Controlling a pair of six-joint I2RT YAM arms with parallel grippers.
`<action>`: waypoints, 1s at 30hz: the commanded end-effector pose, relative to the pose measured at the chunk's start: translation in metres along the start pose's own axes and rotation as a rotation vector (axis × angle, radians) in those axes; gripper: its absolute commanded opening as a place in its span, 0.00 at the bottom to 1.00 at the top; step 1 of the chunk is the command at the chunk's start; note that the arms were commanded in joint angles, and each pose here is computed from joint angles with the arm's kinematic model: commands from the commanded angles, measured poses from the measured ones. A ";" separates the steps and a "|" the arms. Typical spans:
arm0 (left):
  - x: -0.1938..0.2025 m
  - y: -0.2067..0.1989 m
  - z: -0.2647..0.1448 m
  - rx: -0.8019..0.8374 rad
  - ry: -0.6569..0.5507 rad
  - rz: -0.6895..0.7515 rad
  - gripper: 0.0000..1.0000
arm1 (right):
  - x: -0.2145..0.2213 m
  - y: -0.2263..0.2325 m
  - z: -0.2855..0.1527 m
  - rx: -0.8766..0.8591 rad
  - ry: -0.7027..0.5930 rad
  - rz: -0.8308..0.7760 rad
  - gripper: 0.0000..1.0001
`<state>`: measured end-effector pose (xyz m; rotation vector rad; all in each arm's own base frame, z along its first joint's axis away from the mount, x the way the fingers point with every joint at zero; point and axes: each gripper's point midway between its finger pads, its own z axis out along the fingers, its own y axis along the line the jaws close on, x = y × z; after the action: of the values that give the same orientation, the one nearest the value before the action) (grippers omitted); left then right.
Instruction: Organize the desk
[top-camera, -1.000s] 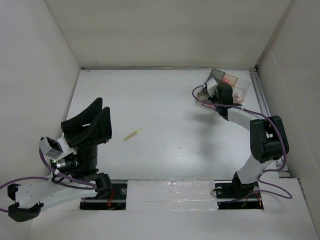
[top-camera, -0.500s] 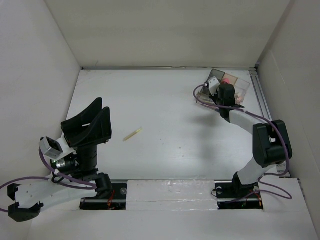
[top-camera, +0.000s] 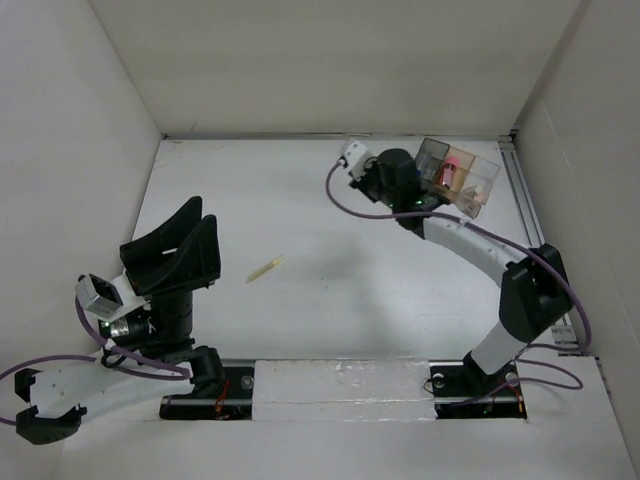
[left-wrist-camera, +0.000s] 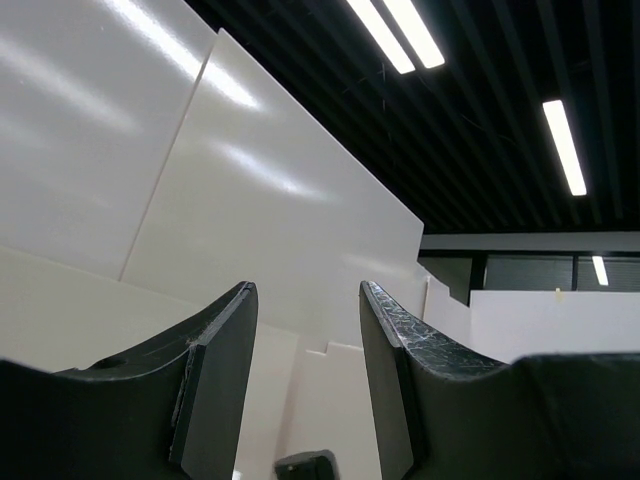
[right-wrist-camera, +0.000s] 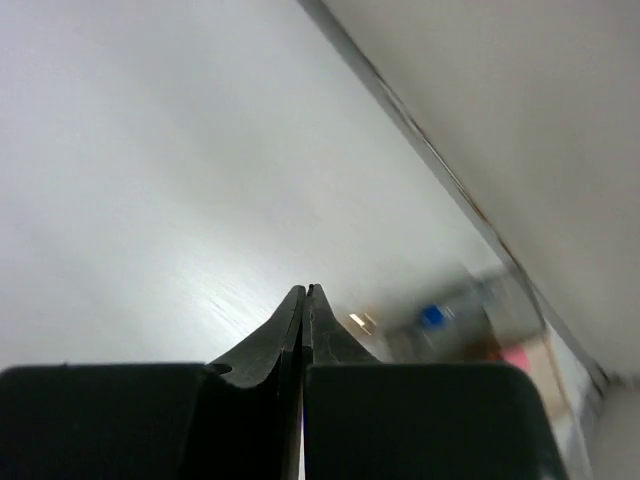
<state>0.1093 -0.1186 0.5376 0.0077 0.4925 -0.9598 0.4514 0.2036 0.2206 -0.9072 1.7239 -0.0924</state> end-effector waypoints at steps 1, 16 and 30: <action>-0.028 0.006 -0.002 -0.027 -0.073 -0.057 0.41 | -0.015 0.100 0.013 -0.263 0.002 -0.049 0.00; -0.051 0.006 -0.007 -0.004 -0.092 -0.076 0.41 | -0.036 0.300 0.024 -0.636 0.057 -0.335 0.37; -0.044 0.005 -0.003 -0.001 -0.074 -0.052 0.42 | -0.043 0.363 0.040 -0.746 0.076 -0.434 0.37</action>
<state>0.0973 -0.0946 0.5349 -0.0111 0.4806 -1.0038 0.3174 0.4844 0.0584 -1.7724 1.6505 0.2318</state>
